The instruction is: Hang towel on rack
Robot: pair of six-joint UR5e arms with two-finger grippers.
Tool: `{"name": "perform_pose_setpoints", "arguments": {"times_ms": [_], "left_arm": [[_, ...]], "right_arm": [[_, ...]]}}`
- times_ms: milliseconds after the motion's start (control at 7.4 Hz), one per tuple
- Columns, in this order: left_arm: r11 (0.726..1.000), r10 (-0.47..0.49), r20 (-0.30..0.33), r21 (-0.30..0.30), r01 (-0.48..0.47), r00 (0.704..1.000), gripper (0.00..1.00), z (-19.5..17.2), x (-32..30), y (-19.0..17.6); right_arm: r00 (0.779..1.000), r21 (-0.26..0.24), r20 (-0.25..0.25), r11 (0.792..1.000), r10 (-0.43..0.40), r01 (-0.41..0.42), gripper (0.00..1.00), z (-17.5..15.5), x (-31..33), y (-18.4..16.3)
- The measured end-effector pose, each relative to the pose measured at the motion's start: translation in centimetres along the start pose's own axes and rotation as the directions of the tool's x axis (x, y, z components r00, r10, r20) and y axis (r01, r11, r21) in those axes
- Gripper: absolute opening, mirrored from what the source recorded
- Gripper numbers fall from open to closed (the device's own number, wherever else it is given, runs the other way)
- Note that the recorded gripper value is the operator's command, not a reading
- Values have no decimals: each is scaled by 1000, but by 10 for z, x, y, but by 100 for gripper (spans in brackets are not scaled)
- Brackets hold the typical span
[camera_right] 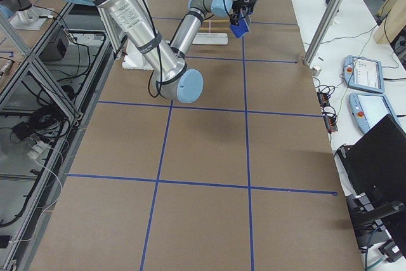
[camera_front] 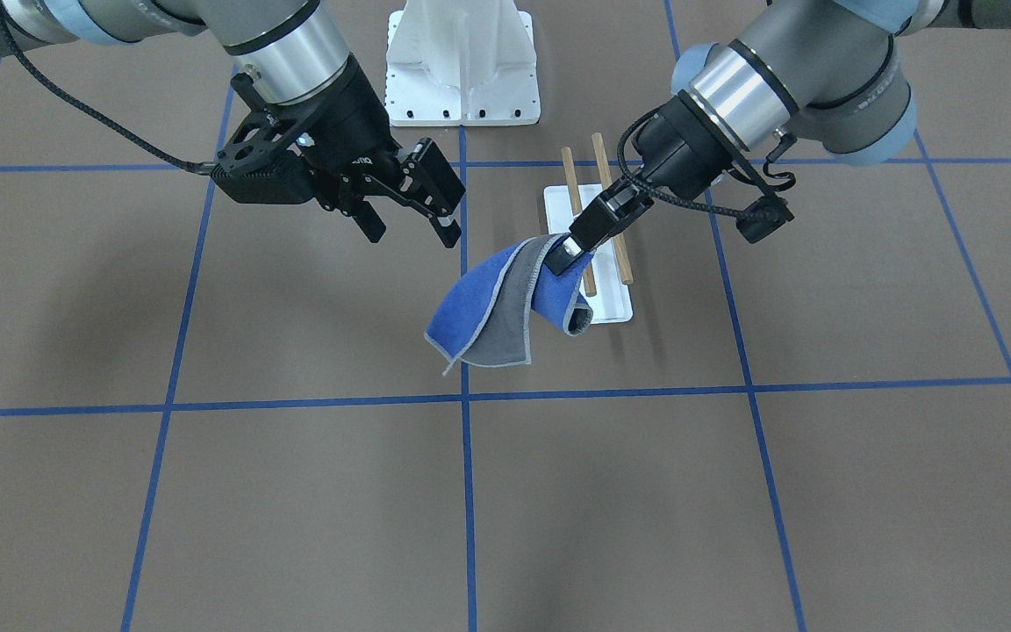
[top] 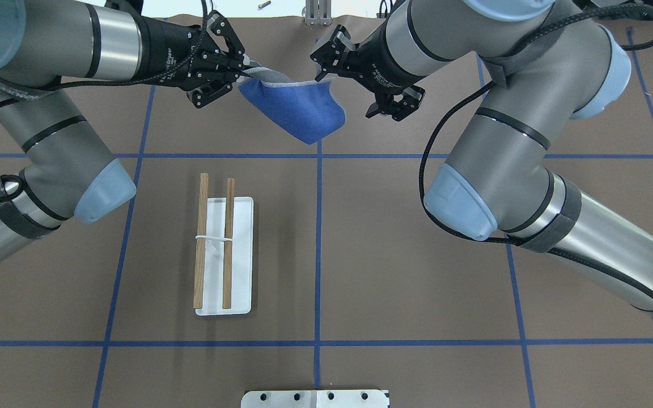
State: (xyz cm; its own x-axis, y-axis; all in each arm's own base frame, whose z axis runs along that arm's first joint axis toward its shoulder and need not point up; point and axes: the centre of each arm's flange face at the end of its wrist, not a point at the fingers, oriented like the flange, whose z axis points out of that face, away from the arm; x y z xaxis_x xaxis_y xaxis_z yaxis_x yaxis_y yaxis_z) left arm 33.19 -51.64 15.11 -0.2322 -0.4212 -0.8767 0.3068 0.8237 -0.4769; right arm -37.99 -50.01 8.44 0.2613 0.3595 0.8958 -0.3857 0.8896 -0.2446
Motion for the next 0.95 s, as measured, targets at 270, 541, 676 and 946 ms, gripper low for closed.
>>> {"name": "perform_pose_setpoints", "arguments": {"times_ms": [270, 541, 676, 946], "left_arm": [[939, 343, -32, -3, -343, 939, 0, -11, -5, 4], [803, 596, -35, 9, -596, 802, 0, -20, -31, -4], [723, 690, -32, 14, -690, 723, 0, -25, -43, -7], [559, 829, -21, 20, -829, 559, 0, -28, -53, -12]], "right_arm": [[1000, 5, 3, 1000, -18, 18, 100, -5, 6, -2], [997, 23, 4, 997, -78, 78, 100, -16, 22, -11], [995, 29, 3, 995, -96, 96, 100, -19, 25, -14], [994, 36, 2, 993, -113, 113, 100, -22, 28, -18]]}}
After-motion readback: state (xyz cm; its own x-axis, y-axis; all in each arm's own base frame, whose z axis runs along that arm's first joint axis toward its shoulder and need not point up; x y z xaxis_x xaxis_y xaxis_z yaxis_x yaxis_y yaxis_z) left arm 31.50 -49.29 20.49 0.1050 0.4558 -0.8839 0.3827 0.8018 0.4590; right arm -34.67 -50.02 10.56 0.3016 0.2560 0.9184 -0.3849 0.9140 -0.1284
